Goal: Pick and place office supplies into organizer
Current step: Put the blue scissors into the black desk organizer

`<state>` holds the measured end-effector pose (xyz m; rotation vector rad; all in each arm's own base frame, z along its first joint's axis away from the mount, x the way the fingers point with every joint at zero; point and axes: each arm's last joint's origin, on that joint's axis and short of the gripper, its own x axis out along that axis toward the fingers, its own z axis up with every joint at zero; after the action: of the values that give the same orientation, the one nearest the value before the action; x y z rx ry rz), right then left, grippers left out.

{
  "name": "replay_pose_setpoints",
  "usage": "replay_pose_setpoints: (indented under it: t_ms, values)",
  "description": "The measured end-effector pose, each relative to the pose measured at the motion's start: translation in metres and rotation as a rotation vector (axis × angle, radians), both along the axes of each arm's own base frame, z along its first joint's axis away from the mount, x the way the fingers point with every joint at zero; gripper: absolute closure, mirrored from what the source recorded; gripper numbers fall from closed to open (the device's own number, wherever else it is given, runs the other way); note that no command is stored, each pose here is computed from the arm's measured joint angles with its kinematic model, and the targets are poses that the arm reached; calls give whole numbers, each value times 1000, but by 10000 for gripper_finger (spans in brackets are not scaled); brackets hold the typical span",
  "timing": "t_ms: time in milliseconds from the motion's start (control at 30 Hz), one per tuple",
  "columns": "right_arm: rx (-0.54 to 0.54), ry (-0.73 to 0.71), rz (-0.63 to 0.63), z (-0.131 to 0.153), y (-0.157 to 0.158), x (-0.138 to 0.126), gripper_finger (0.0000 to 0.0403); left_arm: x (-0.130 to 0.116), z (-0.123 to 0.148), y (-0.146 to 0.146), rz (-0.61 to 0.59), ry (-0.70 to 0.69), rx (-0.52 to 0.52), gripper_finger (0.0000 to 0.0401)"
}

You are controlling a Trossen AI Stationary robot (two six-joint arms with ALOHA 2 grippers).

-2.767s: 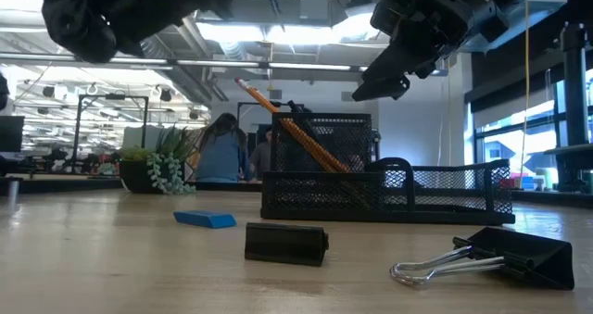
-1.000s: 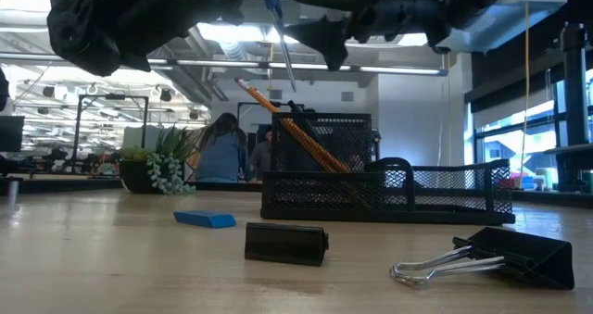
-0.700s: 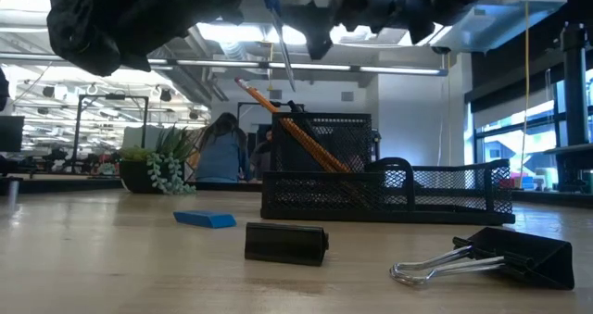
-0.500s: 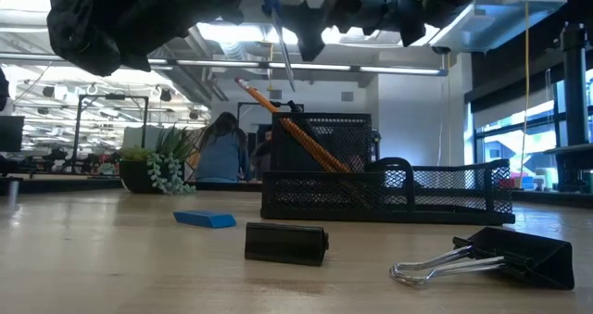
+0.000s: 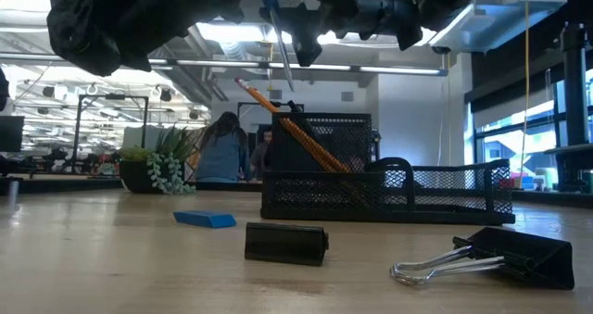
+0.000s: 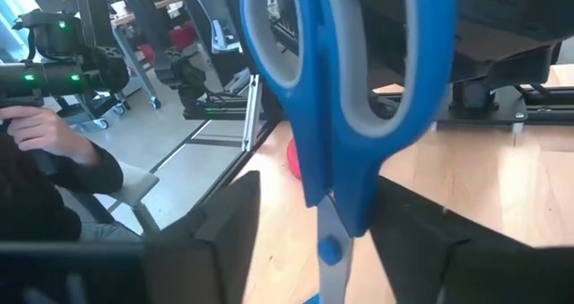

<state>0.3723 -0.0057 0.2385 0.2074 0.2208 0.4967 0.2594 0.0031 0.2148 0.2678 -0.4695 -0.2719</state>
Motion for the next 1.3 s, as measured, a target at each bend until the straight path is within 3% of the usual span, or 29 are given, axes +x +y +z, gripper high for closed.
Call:
replay_pose_setpoints:
  t_ms: [200,400,667,1033,1300]
  values:
    - [-5,-8,-4,1,0,0,268,0,0,0,-16,0,9,325]
    - [-6,-9,-1,1,0,0,305,0,0,0,-20,-1,13,327]
    - [0,-7,4,1,0,0,321,0,0,0,-18,-1,12,319]
    - [-7,-11,1,1,0,0,357,1,0,3,57,4,-20,255]
    - [-17,-16,2,1,0,0,358,1,0,4,69,2,-19,244]
